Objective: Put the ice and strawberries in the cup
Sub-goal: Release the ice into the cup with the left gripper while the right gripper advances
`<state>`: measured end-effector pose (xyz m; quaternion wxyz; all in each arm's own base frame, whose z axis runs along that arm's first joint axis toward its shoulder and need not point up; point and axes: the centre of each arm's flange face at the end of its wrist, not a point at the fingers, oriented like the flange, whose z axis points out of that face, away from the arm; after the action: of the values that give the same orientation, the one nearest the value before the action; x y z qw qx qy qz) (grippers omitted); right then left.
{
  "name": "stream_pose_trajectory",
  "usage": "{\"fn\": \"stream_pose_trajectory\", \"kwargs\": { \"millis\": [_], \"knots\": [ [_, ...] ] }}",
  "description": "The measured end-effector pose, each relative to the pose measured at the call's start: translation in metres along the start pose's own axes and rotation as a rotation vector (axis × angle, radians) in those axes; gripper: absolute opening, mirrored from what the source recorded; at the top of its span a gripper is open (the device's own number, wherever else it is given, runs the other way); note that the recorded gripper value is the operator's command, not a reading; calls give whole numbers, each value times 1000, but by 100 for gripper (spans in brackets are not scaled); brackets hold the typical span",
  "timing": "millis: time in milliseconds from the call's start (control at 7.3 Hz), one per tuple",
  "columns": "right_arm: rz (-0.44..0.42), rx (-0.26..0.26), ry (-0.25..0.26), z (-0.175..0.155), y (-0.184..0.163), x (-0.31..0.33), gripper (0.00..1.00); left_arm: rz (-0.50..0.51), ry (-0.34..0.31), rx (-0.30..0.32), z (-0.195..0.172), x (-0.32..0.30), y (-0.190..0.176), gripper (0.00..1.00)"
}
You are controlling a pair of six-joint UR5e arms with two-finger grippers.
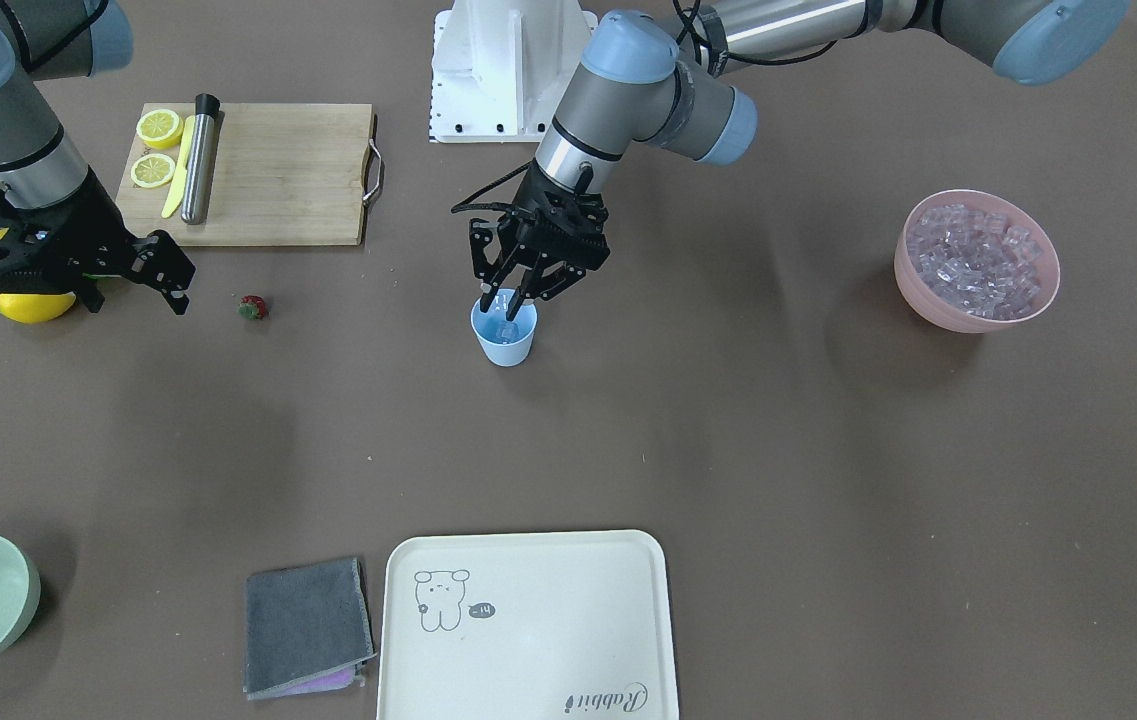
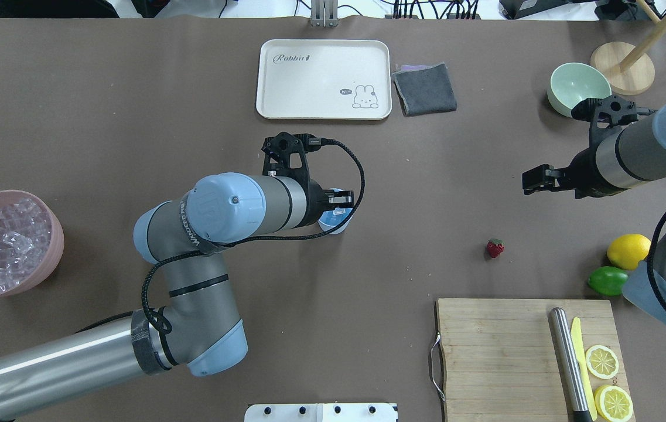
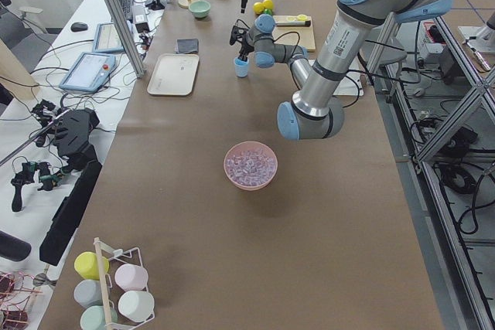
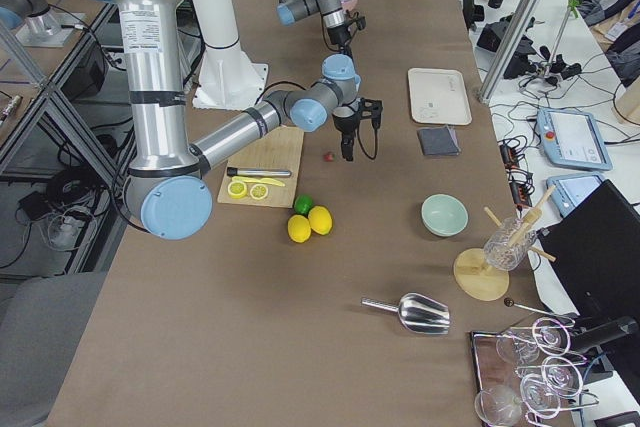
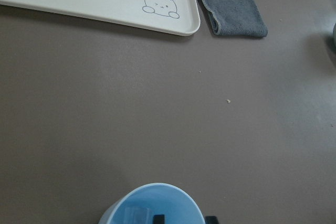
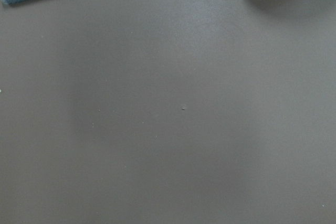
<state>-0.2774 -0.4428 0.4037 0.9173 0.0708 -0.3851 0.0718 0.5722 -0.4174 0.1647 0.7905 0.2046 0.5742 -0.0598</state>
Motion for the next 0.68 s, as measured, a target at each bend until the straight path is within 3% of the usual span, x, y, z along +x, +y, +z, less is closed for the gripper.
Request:
{"fn": "stream_pose_trajectory", "kwargs": {
  "millis": [137,274,411,685],
  "knots": [
    [0,0,0,0,0,0,100,-2,-2,10,-2,-3,-7,16],
    [0,1,0,0,0,0,100,-4,-6,18,-3,-6,-14,75],
    [0,1,0,0,0,0,100,-5,-9,20,-4,-9,-16,98],
    [0,1,1,0,0,0,100,-6,-10,20,-4,-9,-15,98]
  ]
}}
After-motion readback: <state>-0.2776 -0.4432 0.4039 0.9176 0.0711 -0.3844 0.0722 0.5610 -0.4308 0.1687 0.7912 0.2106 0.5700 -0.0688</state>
